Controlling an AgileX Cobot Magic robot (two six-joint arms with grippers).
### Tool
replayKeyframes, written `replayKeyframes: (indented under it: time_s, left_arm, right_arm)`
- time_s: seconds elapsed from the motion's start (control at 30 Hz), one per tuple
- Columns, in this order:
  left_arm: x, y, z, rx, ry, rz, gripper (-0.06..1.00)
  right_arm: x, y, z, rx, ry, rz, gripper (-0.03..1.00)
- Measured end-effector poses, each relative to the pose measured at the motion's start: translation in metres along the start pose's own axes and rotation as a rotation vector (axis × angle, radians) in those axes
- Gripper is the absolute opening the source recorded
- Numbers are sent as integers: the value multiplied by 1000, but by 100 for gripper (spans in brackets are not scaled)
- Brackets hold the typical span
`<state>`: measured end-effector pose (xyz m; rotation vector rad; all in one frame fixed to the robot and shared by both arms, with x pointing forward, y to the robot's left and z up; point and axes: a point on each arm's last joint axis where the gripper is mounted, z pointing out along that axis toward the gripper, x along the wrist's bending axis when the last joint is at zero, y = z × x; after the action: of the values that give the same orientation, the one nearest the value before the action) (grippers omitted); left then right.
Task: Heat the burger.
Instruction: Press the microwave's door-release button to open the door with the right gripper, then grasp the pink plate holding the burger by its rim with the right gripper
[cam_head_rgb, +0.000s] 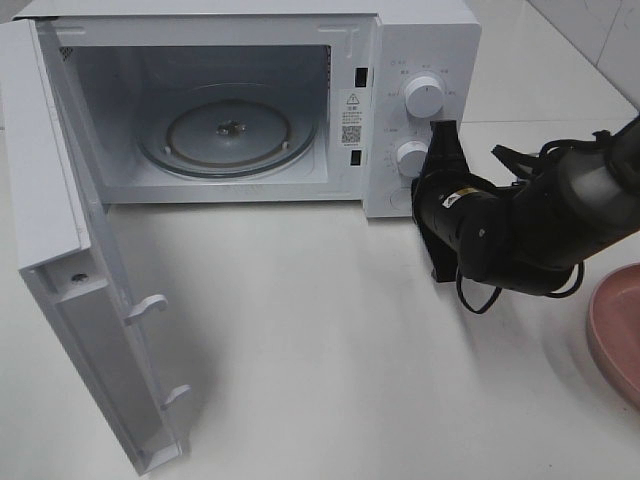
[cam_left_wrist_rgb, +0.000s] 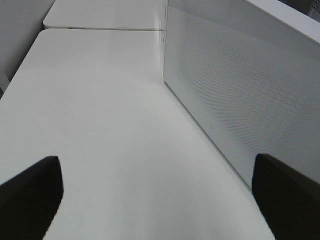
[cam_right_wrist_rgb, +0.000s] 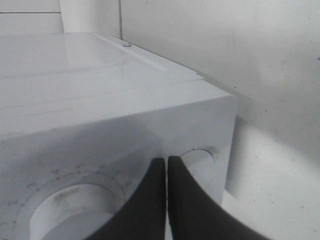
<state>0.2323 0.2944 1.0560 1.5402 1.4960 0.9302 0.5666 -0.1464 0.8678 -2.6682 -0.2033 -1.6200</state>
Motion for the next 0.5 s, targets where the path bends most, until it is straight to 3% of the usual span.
replayKeyframes:
  time_s: [0.2, 0.27, 0.37, 0.43, 0.5]
  left_arm:
    - [0, 0, 0, 0, 0, 0, 97]
    - [0, 0, 0, 0, 0, 0, 97]
    - [0, 0, 0, 0, 0, 0, 97]
    - [0, 0, 0, 0, 0, 0, 97]
    - [0, 0, 0, 0, 0, 0, 97]
  right_arm:
    - [-8, 2, -10, 28, -83, -46, 0]
    - [-10, 3, -21, 64, -150, -124, 0]
    - [-10, 3, -24, 76, -164, -148, 0]
    - [-7, 1, -35, 138, -214, -284, 0]
    - [-5, 1, -38, 160, -225, -335, 0]
